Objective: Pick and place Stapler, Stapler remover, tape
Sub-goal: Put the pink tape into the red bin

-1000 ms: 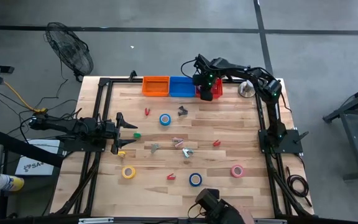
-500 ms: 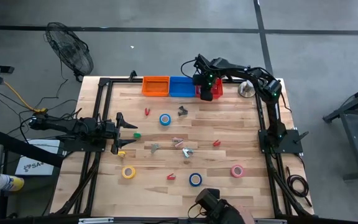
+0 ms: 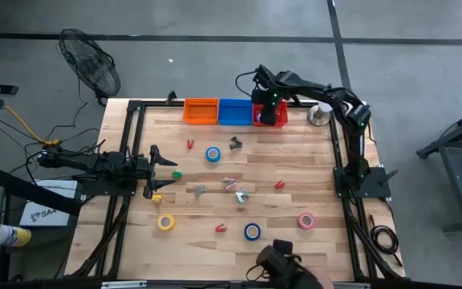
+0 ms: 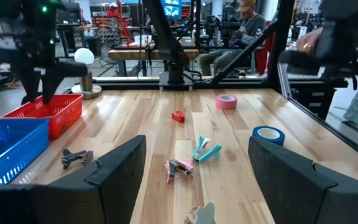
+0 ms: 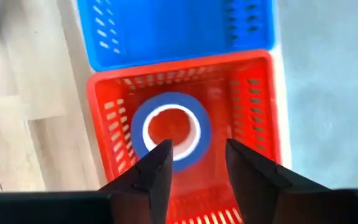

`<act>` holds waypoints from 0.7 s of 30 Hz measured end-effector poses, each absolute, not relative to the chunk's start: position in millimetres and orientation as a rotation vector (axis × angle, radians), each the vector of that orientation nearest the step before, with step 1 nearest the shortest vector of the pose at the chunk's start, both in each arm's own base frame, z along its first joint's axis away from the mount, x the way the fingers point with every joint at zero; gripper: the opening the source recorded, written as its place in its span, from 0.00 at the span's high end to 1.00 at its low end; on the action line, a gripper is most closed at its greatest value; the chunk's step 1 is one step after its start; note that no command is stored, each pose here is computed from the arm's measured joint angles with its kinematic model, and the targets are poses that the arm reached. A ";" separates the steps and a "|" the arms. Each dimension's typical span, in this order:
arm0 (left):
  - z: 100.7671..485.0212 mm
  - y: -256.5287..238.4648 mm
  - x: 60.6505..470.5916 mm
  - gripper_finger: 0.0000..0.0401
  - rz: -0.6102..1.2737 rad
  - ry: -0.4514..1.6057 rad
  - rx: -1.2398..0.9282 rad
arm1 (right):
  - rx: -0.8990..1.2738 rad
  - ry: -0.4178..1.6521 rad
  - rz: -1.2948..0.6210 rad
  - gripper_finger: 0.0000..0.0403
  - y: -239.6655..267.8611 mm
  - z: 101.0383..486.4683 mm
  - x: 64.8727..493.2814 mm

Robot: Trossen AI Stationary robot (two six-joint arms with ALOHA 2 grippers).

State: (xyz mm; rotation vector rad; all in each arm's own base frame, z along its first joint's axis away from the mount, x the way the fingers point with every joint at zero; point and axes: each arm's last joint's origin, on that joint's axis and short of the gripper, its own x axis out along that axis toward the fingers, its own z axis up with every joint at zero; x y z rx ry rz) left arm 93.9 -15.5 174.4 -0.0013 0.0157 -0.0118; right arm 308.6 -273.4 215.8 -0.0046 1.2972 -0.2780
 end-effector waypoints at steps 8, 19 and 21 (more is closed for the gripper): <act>174.5 -15.5 93.9 0.30 -0.012 0.015 -0.002 | 0.269 1.387 -0.368 0.65 -250.9 241.9 284.6; 174.3 -15.5 93.9 0.30 -0.012 0.016 -0.001 | 0.486 1.635 -0.183 0.65 -189.4 214.2 273.7; 174.3 -15.5 93.9 0.30 -0.012 0.016 -0.001 | 0.503 1.671 -0.172 0.65 -176.3 205.3 270.6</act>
